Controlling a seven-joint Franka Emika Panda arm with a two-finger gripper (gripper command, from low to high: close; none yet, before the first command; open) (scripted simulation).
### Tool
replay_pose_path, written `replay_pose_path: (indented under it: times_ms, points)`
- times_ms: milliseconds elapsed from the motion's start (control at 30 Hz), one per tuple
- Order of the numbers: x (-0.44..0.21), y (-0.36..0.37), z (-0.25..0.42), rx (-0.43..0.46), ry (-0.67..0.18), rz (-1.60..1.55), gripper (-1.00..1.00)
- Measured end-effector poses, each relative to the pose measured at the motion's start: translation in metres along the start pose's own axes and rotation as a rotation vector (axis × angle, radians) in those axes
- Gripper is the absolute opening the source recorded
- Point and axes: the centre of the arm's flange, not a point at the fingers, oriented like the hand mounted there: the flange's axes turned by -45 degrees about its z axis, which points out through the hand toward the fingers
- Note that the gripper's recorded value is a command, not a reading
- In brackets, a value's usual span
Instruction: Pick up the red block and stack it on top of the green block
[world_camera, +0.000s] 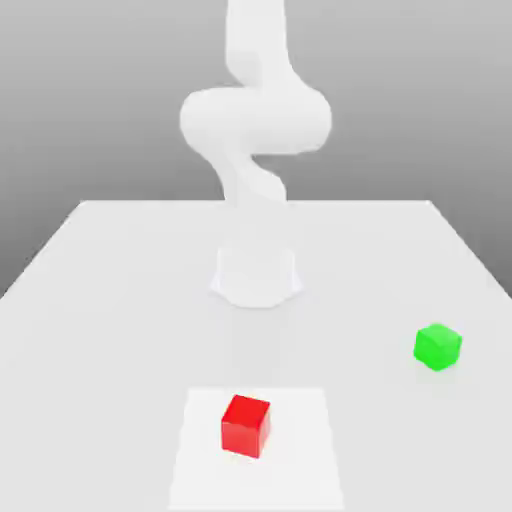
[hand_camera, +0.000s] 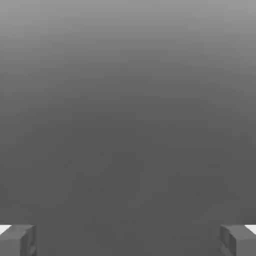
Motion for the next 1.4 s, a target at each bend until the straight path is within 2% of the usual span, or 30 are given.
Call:
replay_pose_path:
  times_ms: [333, 667, 867, 900, 1133, 1333, 1400]
  points:
    - [-0.097, 0.010, 0.220, -0.046, -0.351, 0.133, 0.00]
    - [-0.269, 0.023, 0.349, -0.122, -0.681, 0.257, 0.00]
    - [-0.319, 0.025, 0.396, -0.129, -0.706, 0.265, 0.00]
    - [-0.323, 0.025, 0.400, -0.129, -0.706, 0.265, -1.00]
    - [-0.323, 0.025, 0.400, -0.129, -0.706, 0.265, -1.00]
    - [-0.287, 0.021, 0.359, -0.127, -0.706, 0.261, -1.00]
    - [-0.285, -0.024, 0.347, -0.086, -0.710, 0.177, -1.00]
